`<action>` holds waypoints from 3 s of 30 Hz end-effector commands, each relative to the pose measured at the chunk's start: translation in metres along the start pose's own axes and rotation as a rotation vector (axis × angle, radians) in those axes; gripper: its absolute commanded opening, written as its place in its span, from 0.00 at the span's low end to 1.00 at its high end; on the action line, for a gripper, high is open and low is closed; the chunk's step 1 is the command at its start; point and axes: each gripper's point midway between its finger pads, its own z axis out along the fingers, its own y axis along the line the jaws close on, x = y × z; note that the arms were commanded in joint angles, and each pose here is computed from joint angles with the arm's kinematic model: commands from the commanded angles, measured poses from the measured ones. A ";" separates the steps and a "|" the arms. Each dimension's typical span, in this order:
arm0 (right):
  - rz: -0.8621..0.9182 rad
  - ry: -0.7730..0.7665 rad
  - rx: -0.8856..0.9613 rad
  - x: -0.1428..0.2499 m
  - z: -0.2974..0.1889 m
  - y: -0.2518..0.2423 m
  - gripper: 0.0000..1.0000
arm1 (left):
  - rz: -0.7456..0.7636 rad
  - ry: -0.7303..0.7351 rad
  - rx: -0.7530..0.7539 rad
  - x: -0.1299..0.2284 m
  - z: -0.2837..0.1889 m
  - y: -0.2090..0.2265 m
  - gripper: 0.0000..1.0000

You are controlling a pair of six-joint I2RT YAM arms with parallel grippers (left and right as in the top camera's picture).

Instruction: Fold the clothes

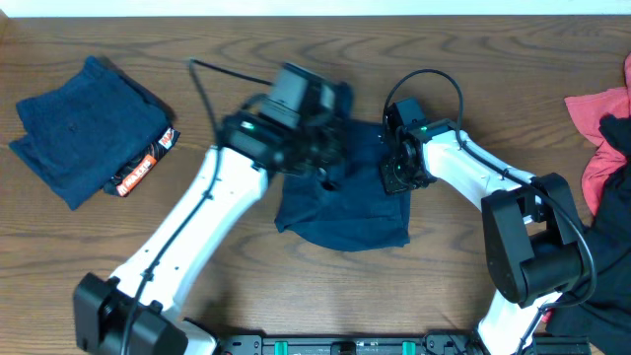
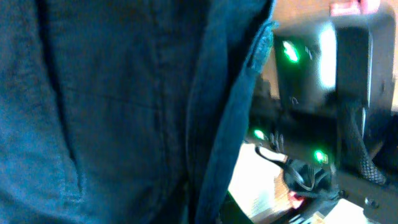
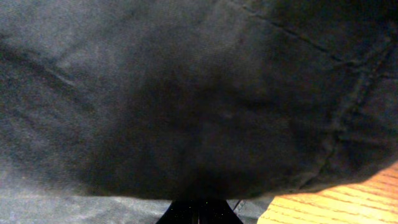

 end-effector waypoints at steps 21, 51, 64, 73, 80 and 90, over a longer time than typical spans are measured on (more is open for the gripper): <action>0.137 -0.235 -0.086 -0.006 -0.147 -0.022 0.02 | 0.029 -0.130 -0.185 -0.044 -0.026 0.066 0.40; 0.224 -0.259 0.177 -0.068 -0.015 -0.064 0.14 | -0.234 0.692 -0.393 0.116 0.094 0.143 0.20; 0.079 -0.239 -0.093 -0.082 -0.133 -0.011 0.05 | -0.057 0.263 -0.555 0.034 0.026 0.154 0.59; 0.031 0.083 -0.201 0.010 -0.123 0.037 0.03 | 0.046 -0.247 -0.438 -0.107 0.016 0.161 0.64; 0.031 0.239 -0.179 0.071 -0.065 0.066 0.03 | 0.025 -0.048 -0.266 -0.079 0.077 0.160 0.58; 0.150 0.216 0.131 0.101 -0.012 -0.002 0.07 | -0.091 0.376 -0.367 0.022 0.082 0.195 0.19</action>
